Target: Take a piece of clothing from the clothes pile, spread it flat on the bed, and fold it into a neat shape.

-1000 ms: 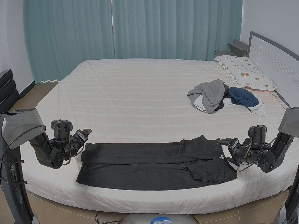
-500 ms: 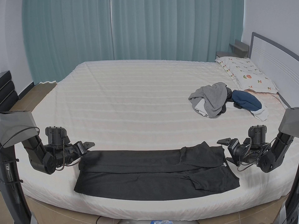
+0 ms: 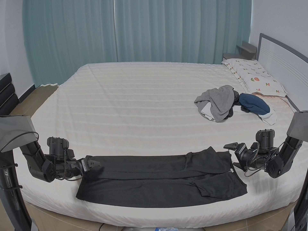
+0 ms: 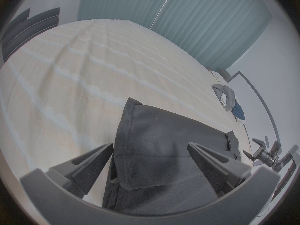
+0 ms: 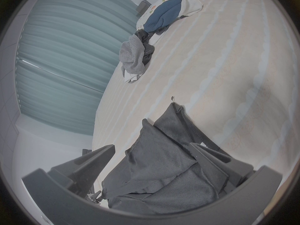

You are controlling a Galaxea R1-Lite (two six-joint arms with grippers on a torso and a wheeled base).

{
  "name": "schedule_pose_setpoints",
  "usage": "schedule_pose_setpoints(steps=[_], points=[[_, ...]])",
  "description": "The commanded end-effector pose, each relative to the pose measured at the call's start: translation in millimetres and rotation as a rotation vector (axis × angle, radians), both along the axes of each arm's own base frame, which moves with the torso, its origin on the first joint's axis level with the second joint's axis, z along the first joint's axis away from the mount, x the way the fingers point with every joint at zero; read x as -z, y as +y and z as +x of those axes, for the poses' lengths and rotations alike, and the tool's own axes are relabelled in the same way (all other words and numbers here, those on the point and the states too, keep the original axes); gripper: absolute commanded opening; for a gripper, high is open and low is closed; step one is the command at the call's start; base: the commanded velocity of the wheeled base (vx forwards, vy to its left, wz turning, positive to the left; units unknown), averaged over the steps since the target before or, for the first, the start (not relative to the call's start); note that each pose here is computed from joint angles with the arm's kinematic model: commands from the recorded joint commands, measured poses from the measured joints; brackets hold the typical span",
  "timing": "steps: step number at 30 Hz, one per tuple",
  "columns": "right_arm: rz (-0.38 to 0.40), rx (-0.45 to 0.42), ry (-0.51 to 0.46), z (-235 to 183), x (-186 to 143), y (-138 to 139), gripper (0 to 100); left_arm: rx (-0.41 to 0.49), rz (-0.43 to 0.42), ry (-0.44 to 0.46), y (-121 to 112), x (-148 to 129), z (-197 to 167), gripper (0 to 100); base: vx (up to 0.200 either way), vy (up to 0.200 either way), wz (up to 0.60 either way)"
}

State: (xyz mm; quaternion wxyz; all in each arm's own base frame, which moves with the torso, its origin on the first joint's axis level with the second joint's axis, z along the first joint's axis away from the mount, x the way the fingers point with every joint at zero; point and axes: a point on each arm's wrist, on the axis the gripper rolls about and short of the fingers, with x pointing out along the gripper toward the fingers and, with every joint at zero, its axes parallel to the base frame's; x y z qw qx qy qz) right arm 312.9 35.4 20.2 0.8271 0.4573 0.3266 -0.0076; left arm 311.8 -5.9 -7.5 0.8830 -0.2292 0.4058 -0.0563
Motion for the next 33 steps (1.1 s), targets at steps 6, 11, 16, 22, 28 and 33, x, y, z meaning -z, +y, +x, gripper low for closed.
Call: schedule_pose_setpoints(steps=[6, 11, 16, 22, 28, 33], points=[[-0.002, -0.005, 0.007, 0.0, 2.4, 1.2, 100, 0.04, 0.049, 0.021, -0.4, 10.2, -3.6, 100, 0.0, 0.0, 0.0], [-0.009, -0.008, 0.006, 0.1, 2.9, 0.7, 100, 0.039, 0.054, 0.023, -0.3, 10.4, -3.8, 100, 0.0, 0.0, 0.0], [-0.009, -0.008, 0.006, 0.1, 2.9, 0.7, 100, 0.037, 0.061, 0.027, -0.1, 11.4, -3.6, 100, 0.0, 0.0, 0.0], [-0.009, -0.008, 0.004, 0.6, 3.0, 0.7, 100, 0.035, 0.088, 0.04, -4.2, 15.6, -4.6, 100, 0.0, 0.0, 0.0], [-0.009, -0.007, 0.004, 0.6, 3.0, 0.2, 100, 0.027, 0.109, 0.045, -6.8, 16.8, -6.3, 100, 0.0, 0.0, 0.0], [-0.009, -0.008, 0.004, 0.6, 3.0, 0.7, 100, 0.029, 0.109, 0.045, -7.3, 16.8, -6.3, 100, 0.0, 0.0, 0.0]])
